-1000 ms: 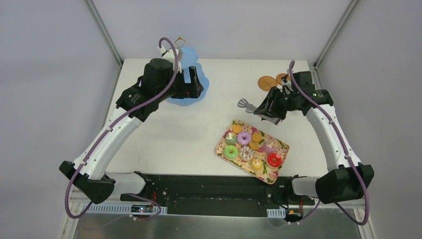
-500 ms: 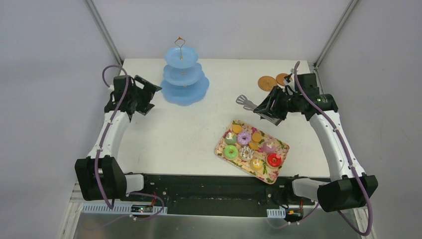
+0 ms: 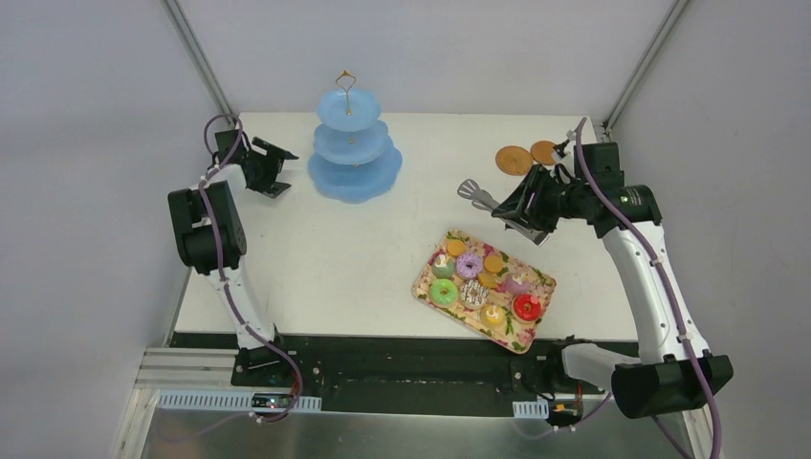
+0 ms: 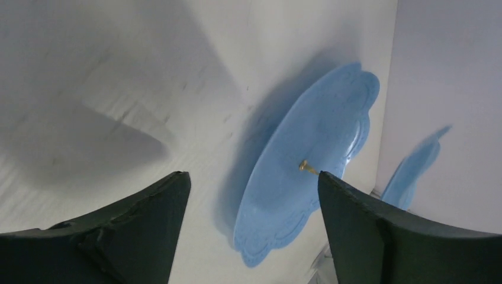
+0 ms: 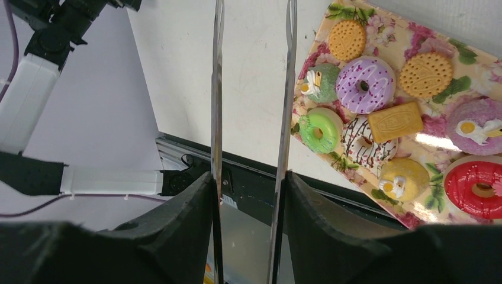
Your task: Serve the afternoon tea
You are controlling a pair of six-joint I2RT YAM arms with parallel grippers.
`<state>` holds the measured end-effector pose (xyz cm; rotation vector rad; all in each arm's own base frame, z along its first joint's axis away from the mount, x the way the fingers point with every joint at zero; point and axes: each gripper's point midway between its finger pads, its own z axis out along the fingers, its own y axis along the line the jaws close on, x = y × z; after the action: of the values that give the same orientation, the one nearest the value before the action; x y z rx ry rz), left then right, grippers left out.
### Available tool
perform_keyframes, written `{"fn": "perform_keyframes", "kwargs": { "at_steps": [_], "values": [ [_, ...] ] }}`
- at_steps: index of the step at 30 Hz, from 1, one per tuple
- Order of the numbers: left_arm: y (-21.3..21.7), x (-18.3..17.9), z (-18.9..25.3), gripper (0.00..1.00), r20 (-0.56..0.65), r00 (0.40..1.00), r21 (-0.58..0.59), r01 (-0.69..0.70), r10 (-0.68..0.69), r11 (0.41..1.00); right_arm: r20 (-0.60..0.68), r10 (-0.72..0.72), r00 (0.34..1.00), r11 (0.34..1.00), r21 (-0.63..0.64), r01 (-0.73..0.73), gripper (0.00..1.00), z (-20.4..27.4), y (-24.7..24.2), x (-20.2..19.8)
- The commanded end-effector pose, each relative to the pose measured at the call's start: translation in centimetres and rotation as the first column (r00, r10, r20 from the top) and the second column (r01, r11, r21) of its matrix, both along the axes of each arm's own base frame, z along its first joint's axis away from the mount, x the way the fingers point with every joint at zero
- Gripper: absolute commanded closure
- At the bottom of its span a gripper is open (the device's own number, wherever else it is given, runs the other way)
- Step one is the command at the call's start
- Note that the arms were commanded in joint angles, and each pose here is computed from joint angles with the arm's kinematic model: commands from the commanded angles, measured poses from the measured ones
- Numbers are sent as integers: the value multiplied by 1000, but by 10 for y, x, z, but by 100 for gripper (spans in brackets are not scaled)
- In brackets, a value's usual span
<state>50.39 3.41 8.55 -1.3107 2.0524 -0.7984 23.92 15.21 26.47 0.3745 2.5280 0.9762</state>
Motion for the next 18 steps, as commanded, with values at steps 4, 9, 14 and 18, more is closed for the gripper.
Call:
{"fn": "perform_keyframes", "kwargs": {
  "at_steps": [4, 9, 14, 18],
  "values": [
    [-3, 85, 6, 29, 174, 967, -1, 190, -187, 982, 79, -33, 996, 999, -26, 35, 53, 28, -8, -3],
    [-13, 98, -22, 28, 171, 966, -57, 205, -193, 977, 67, -49, 997, 998, -44, 52, 53, 26, -12, -2],
    [-54, 91, -26, 30, 176, 950, -75, 273, -257, 959, 61, -62, 996, 997, -40, 65, 53, 25, -11, 3],
    [-78, 77, -33, 30, 175, 949, -103, 282, -262, 954, 50, -59, 997, 998, -30, 60, 53, 20, -9, 3]
  ]
}}
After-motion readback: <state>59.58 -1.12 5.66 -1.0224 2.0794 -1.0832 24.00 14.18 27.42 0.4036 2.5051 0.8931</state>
